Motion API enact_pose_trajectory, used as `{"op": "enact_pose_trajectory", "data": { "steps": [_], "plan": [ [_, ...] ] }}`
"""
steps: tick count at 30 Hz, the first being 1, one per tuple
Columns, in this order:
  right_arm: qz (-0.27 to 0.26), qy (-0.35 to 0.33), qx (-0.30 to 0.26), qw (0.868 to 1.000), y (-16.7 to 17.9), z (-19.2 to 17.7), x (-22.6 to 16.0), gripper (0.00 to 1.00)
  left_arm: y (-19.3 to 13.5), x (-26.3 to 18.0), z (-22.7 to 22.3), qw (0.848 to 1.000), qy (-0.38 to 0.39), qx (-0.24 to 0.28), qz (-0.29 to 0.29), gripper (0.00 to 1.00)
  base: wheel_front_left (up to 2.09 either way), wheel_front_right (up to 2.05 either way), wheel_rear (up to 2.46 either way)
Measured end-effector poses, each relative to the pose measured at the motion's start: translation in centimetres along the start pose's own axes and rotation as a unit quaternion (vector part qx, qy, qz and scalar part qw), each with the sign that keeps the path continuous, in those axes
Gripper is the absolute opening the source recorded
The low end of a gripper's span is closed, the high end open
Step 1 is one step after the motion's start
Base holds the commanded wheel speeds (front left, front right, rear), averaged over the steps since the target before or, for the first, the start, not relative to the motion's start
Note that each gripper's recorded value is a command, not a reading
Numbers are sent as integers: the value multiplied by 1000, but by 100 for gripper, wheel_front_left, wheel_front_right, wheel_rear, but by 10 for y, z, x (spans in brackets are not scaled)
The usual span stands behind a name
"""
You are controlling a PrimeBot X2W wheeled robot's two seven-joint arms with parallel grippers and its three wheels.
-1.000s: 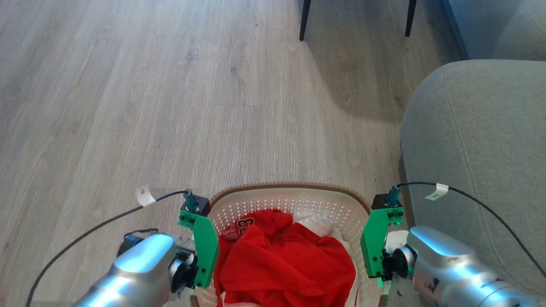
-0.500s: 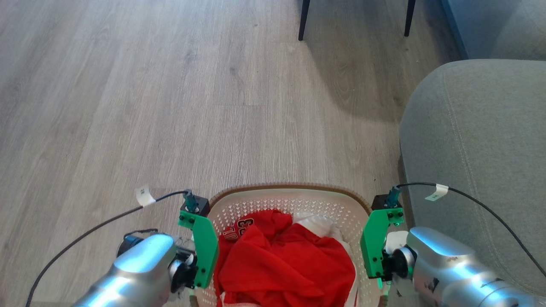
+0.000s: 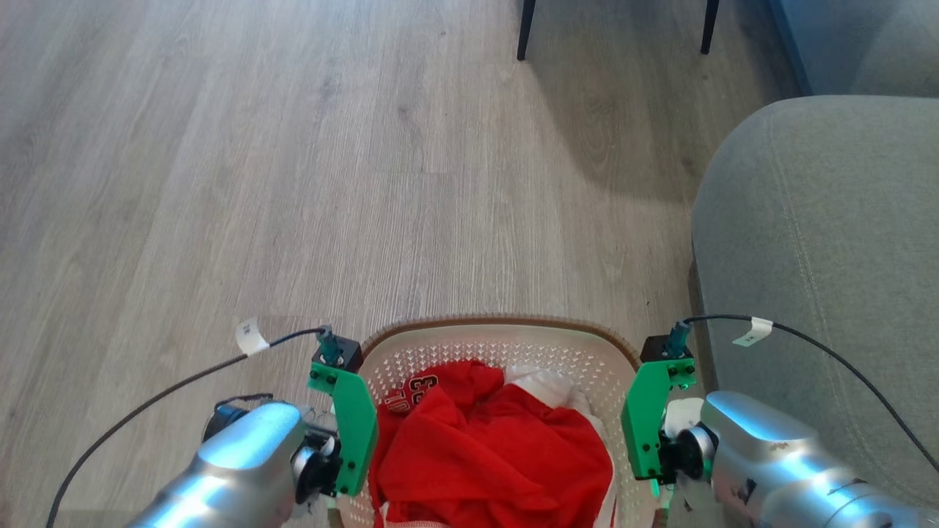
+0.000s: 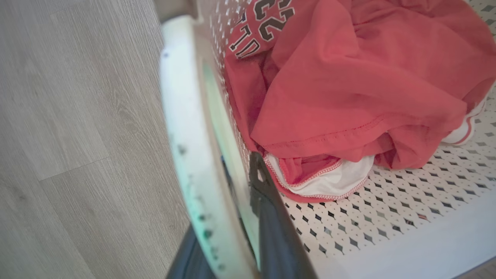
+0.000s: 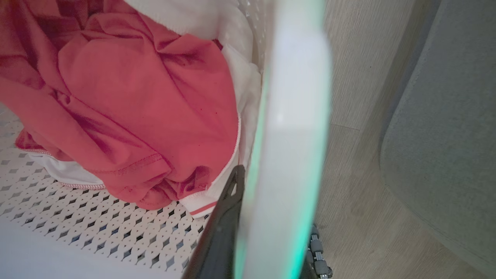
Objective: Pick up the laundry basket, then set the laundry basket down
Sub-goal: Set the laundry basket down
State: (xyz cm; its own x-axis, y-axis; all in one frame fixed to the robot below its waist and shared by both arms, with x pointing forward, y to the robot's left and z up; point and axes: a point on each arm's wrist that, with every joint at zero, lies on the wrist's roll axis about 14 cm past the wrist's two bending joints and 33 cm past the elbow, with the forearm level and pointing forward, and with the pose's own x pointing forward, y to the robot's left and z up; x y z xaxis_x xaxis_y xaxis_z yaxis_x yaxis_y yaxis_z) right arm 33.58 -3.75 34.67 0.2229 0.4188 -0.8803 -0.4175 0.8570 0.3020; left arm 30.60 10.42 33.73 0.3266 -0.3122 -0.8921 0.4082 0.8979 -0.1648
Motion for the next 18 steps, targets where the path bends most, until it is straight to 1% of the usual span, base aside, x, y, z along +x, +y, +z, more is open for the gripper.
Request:
{"op": "enact_pose_trajectory", "data": {
  "steps": [9, 13, 18],
  "plan": [
    [1, 10, 3, 1000, -8, -3, 10, 0, -3, 12, -5, 1000, 14, -6, -10, 0, 0, 0, 0],
    [0, 3, 6, 1000, -17, 5, 17, 0, -2, 22, -2, 1000, 19, -10, -16, 0, 0, 0, 0],
    [2, -12, 13, 1000, -32, 18, 30, 0, 3, 37, 15, 1000, 12, -10, -18, 0, 0, 0, 0]
  ]
}}
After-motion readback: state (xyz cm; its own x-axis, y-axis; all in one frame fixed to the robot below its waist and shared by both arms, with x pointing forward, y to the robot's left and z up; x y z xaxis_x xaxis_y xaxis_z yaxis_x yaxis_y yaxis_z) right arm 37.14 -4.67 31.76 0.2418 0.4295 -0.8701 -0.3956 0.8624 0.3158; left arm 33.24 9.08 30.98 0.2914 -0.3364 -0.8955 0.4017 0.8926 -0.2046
